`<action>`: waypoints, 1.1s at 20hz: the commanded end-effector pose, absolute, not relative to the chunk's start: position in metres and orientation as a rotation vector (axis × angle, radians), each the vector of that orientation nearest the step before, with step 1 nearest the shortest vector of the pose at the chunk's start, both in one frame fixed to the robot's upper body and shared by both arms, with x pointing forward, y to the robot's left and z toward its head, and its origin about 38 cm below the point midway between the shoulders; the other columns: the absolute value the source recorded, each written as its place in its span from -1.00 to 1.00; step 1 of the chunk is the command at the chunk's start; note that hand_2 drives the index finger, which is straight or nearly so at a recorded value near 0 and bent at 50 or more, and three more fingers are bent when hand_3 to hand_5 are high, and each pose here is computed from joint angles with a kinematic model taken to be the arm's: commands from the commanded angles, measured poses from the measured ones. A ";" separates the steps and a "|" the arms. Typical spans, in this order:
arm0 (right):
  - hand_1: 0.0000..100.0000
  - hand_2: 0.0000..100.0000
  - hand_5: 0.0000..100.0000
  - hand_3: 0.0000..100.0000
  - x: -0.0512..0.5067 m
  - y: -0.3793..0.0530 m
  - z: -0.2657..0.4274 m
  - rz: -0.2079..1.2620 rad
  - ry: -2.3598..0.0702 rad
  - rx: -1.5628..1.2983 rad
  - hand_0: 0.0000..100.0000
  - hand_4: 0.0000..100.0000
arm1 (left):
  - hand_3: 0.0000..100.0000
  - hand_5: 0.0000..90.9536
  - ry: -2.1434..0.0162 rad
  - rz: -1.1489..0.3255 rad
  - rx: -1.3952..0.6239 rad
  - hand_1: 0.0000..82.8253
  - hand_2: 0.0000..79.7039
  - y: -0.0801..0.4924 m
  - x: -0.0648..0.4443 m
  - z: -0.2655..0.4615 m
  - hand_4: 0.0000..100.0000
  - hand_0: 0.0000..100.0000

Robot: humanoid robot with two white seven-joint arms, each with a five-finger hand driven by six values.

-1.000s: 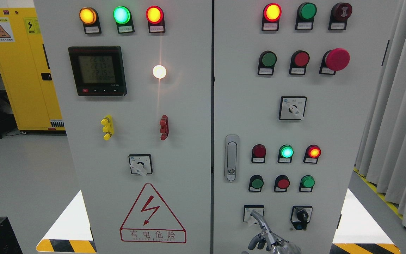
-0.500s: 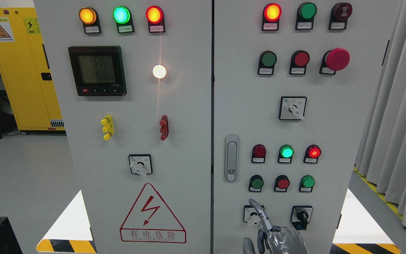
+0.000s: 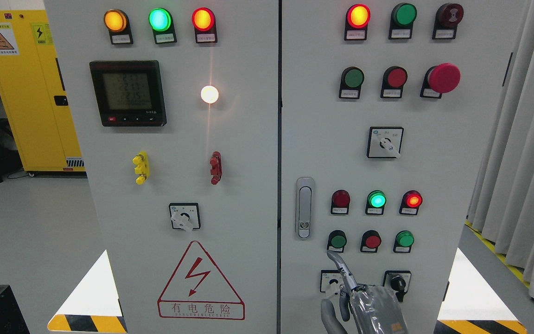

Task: Press green start button
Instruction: 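Extend the right index finger onto the green button in the lower row, then press the green button inward with the right index finger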

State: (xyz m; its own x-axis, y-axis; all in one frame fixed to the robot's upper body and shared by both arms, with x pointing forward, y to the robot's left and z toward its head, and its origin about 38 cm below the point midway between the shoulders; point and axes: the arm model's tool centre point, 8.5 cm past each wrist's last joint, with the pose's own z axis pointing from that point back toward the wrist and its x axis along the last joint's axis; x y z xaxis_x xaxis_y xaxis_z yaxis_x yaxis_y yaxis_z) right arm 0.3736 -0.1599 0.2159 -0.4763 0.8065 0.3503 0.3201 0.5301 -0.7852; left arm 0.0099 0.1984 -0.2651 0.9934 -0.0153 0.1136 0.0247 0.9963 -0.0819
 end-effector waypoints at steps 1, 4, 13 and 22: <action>0.71 -1.00 1.00 0.96 0.387 -0.164 0.204 0.845 -1.988 -0.908 0.44 0.98 | -1.00 -1.00 -0.113 -0.021 -0.081 0.34 -1.00 0.199 0.010 -0.265 -1.00 -0.76; 0.70 -1.00 1.00 0.96 0.392 -0.165 0.202 0.847 -1.979 -0.904 0.46 0.97 | -1.00 -1.00 -0.113 -0.019 -0.083 0.34 -1.00 0.199 0.010 -0.265 -1.00 -0.76; 0.69 -1.00 1.00 0.96 0.398 -0.171 0.202 0.836 -1.966 -0.913 0.47 0.97 | -1.00 -1.00 -0.113 -0.019 -0.083 0.34 -1.00 0.199 0.010 -0.265 -1.00 -0.76; 0.69 -1.00 1.00 0.97 0.404 -0.173 0.205 0.830 -1.963 -0.921 0.48 0.97 | -1.00 -1.00 -0.113 -0.021 -0.083 0.34 -1.00 0.199 0.010 -0.265 -1.00 -0.76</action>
State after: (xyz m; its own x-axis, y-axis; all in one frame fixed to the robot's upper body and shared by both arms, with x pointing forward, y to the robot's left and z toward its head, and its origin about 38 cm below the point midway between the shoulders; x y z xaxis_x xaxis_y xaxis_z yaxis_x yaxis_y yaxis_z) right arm 0.3980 -0.1713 0.2082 -0.4336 0.8246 0.3633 0.3098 0.5151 -0.7992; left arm 0.0099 0.1986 -0.2651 0.9934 -0.0148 0.1136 0.0242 0.9964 -0.0812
